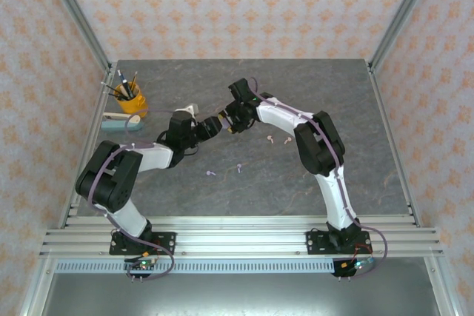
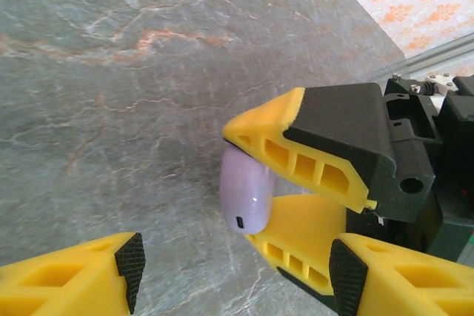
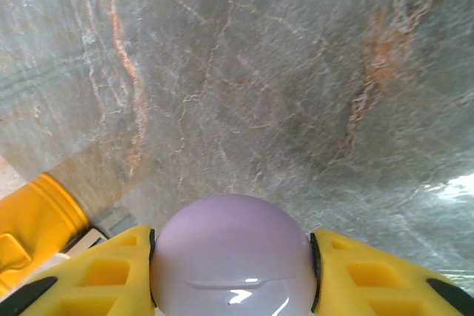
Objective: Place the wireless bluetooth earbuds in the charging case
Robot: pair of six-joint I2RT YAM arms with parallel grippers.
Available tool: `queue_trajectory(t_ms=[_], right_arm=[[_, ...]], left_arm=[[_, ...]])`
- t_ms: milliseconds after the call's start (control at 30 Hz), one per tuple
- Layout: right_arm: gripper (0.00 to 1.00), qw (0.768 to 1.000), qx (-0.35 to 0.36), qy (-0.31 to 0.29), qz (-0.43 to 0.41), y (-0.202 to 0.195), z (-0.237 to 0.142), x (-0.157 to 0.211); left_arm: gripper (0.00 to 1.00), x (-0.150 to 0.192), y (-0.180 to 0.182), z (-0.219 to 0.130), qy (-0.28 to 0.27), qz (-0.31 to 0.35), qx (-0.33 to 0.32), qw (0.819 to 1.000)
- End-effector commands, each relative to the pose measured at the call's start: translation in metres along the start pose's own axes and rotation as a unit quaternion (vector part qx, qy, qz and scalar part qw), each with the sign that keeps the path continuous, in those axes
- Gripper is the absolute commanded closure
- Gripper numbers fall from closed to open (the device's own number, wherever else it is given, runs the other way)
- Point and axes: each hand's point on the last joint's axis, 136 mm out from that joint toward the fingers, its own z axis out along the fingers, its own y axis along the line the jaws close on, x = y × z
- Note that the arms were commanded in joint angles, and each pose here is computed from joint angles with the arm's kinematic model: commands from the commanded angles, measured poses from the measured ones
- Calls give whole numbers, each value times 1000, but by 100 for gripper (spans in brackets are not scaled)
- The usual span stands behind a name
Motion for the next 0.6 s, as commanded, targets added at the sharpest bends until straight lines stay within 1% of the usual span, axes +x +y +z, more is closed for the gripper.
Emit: queue_trajectory(t_ms=[0, 167, 567], right_arm=[[63, 999, -45, 2, 2, 26, -27, 4], [63, 999, -52, 8, 3, 29, -29, 5], [63, 998, -61, 18, 10, 27, -30, 9]], left_arm=[[31, -6, -18, 8, -8, 10, 27, 1000], [37, -4, -20, 15, -4, 11, 28, 1000], [40, -7, -18, 24, -11, 9, 22, 1000]])
